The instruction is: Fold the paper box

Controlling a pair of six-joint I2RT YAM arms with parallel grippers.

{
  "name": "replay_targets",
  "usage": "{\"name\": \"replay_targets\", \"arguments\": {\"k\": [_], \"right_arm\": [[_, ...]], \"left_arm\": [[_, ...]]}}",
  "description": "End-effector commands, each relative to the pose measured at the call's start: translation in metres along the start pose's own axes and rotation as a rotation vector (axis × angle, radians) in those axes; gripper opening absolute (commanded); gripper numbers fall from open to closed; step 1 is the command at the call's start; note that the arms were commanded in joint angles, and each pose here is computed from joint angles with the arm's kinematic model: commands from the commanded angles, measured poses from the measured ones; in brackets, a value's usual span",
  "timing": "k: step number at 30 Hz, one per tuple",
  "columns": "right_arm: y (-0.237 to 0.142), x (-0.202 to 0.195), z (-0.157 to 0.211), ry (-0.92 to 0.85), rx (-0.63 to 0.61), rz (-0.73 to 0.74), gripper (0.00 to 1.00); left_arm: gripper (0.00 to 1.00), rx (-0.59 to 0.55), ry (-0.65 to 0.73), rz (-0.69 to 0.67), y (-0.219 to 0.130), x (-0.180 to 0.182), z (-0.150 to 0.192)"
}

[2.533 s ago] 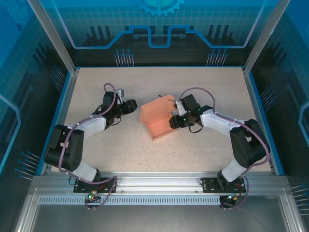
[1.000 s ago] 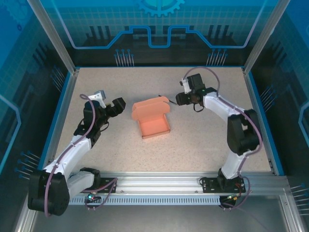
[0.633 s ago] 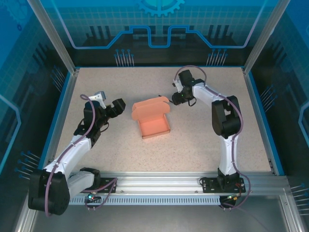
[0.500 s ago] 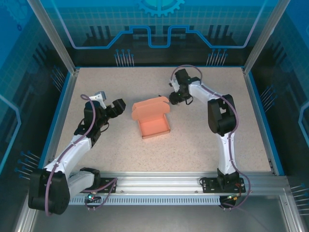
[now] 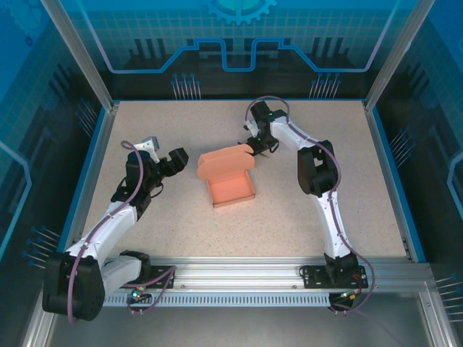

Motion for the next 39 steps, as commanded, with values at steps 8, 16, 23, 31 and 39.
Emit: {"name": "replay_targets", "arguments": {"k": [8,16,23,31,39], "right_arm": [[0.011,0.009,0.000,-0.038,0.075,-0.025,0.36],[0.008,0.001,0.004,-0.033,0.112,0.003,0.24],[-0.012,-0.005,0.004,-0.034,0.092,0.074,0.18],[-0.045,-0.014,0.011,-0.003,0.027,0.149,0.14],[-0.097,-0.013,0.036,0.048,-0.072,0.227,0.13]], "left_arm": [[0.90,0.017,0.014,0.000,0.000,0.002,0.000],[0.91,0.019,0.016,0.001,0.000,0.003,0.000],[0.90,0.026,0.005,0.004,0.001,0.003,0.001],[0.90,0.058,-0.001,0.021,0.001,0.000,0.002],[0.89,0.079,-0.008,0.035,-0.002,-0.006,0.000]]}}
Point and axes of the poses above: each hand's point on the last joint's axis, 136 mm out from that joint toward the fingers, its own y axis out along the fingers, its own x axis along the line the jaws close on, z = x × y, the point moved 10 cm from there along -y, back along the fingers, and after that the axes turned 14 degrees about -y, right-handed, at the moved point
